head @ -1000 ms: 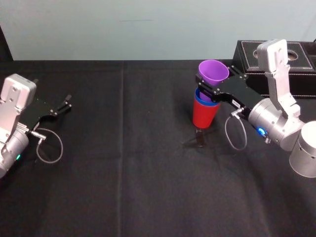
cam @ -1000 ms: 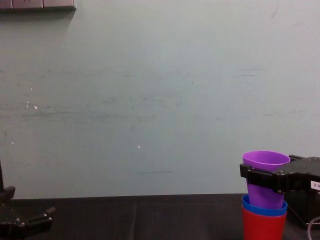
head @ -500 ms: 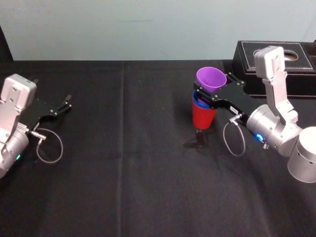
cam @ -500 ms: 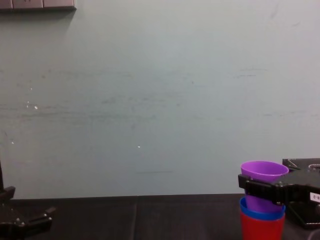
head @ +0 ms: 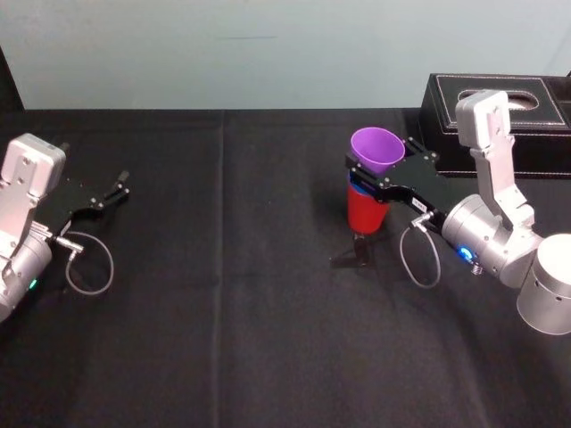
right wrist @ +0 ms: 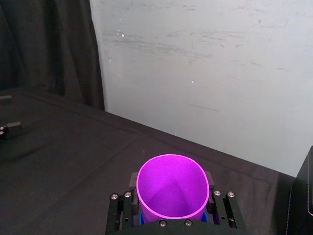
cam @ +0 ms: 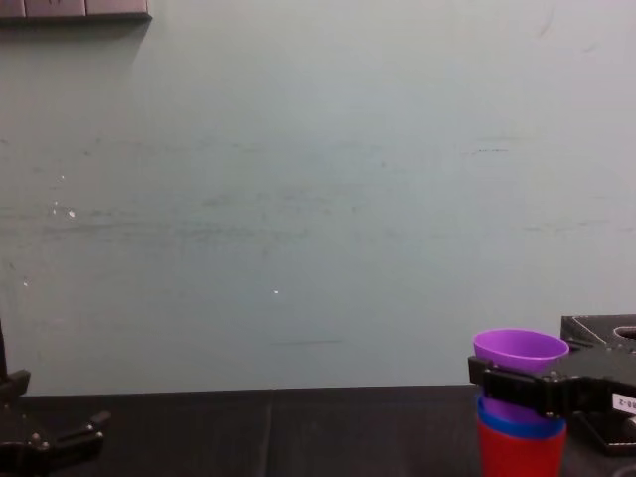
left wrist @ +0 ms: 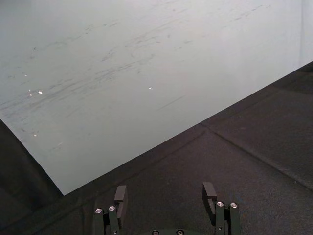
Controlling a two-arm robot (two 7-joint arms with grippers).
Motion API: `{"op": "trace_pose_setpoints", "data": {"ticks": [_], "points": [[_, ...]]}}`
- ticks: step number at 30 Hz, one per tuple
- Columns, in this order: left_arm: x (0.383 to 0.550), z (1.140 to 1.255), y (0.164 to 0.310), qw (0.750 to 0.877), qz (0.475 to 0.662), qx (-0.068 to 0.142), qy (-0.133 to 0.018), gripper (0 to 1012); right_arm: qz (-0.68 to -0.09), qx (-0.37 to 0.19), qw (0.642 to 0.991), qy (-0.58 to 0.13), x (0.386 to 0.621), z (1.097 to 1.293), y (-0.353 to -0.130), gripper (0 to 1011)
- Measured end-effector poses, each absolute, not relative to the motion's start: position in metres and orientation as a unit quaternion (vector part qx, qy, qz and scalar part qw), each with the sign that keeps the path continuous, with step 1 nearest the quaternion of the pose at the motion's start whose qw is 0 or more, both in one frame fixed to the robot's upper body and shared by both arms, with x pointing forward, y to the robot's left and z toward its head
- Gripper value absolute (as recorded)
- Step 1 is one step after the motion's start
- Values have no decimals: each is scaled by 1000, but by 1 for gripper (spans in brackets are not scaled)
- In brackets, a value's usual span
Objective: Stack the three plastic cups sequentially using one hand.
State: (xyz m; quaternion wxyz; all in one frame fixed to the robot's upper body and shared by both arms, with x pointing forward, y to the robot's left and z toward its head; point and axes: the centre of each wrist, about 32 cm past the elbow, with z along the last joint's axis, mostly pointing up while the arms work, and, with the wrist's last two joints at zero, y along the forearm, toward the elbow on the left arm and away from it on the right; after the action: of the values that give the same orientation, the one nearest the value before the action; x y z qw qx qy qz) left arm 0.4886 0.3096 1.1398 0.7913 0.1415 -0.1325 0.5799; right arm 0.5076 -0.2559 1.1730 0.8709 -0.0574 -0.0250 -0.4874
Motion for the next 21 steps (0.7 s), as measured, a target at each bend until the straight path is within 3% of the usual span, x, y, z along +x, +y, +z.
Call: {"op": "trace_pose_setpoints", "data": {"ticks": [21], "points": [[489,1140,310,791,580,141,-132,1005,-497,-62,865,-26,505,1166,-256,743]]}}
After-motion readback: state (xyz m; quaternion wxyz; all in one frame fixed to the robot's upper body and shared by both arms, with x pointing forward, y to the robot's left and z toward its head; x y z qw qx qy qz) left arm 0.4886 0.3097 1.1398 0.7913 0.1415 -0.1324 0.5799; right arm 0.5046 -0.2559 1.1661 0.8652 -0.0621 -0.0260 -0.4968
